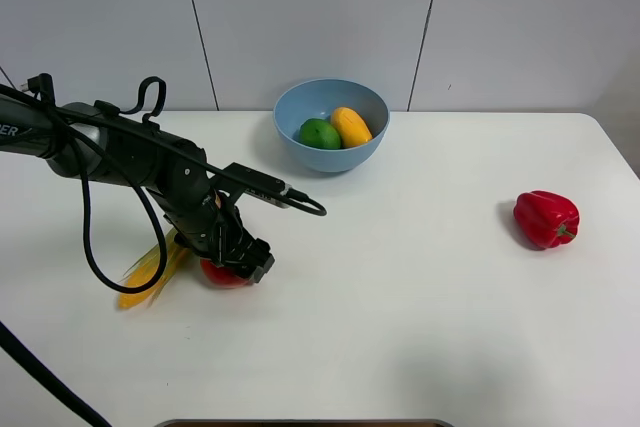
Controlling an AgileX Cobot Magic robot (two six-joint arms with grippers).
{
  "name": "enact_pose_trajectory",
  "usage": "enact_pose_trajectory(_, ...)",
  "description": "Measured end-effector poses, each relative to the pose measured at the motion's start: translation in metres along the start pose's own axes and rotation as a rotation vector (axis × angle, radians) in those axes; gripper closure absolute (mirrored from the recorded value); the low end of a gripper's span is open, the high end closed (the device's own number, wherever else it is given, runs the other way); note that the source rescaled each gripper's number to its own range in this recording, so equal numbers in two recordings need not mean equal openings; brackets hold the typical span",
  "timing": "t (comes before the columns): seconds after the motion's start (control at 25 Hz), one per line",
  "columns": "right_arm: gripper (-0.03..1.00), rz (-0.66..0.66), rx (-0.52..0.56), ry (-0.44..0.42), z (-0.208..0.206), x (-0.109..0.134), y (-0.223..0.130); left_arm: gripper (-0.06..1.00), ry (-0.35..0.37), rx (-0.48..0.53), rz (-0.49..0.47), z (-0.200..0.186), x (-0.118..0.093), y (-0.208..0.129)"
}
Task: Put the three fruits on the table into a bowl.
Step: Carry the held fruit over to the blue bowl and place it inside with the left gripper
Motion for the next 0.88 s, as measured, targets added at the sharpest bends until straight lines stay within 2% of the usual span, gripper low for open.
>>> enact_pose_trajectory(0.16,-0.01,0.0,0.0,0.0,0.0,0.0,0.0,0.93,0.001,0.012,0.001,-0.004,0.0,-0.002)
enact_pose_trajectory(0.4,-0.01,0.0,0.0,0.0,0.0,0.0,0.0,0.93,-0.031,-0.09,0.003,-0.041,-0.006,0.013)
enact_pose_trajectory(0.52,-0.01,0.0,0.0,0.0,0.0,0.0,0.0,0.93,-0.055,-0.167,0.007,-0.066,-0.01,0.021)
enact_pose_trajectory(0.64,-0.01,0.0,0.0,0.0,0.0,0.0,0.0,0.93,-0.088,-0.284,0.01,-0.093,-0.014,0.035)
enact_pose_trajectory(0.88,-0.01,0.0,0.0,0.0,0.0,0.0,0.0,0.93,-0.141,-0.479,0.019,-0.131,-0.026,0.072)
Point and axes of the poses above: a point on each arm's last joint axis where the gripper is mounted, z pointing out along that axis toward the gripper, x along the wrist's bending axis when the last joint is at zero, y = z × x, the point moved 6 cm from there along z, pointing out along that axis toward the gripper, and after that the axes turned 14 degrees about -z, right-handed, at the moved point
